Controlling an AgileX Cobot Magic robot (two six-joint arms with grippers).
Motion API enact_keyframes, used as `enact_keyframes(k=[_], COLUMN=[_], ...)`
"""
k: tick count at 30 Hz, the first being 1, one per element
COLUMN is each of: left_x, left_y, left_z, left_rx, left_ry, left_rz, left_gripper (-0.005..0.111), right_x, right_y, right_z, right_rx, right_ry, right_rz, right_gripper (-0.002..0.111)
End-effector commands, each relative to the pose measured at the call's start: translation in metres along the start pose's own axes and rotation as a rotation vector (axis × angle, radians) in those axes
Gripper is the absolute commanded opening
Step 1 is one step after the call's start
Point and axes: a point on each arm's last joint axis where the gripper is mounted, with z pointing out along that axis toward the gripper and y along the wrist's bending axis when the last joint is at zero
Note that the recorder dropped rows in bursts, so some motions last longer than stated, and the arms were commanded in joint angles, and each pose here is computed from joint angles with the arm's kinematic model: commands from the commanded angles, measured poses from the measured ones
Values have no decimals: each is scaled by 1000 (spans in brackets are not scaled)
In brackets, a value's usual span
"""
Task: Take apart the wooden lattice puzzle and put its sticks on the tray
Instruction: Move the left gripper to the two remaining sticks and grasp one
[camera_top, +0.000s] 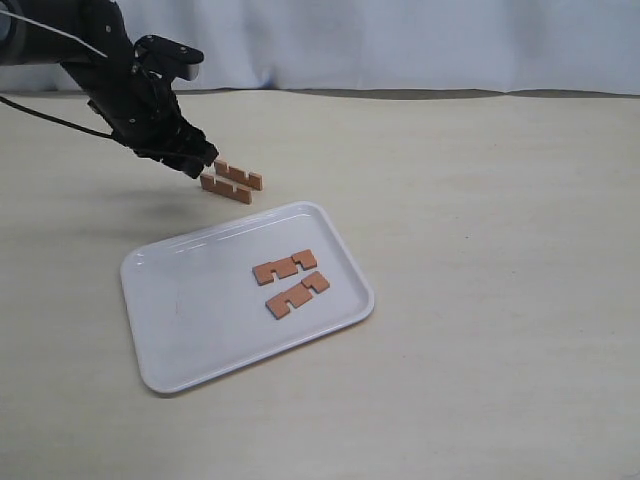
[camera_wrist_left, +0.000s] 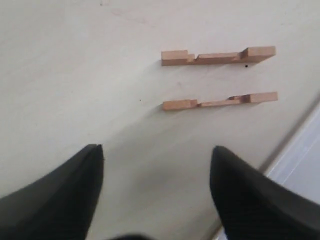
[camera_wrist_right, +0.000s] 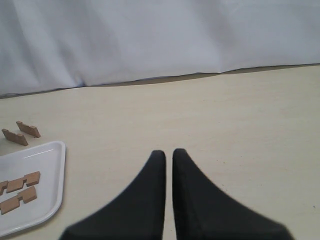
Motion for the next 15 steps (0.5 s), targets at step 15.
enact_keyframes(k=[15], left_x=[-15], left_y=[-7], left_z=[-2], left_rx=[64], left_ry=[-157], left_rz=[-142], left_gripper=[77], right_x=[0], right_y=[0], right_z=[0], right_rx=[-2], right_ry=[-10], right_rz=[-1], right_gripper=[5])
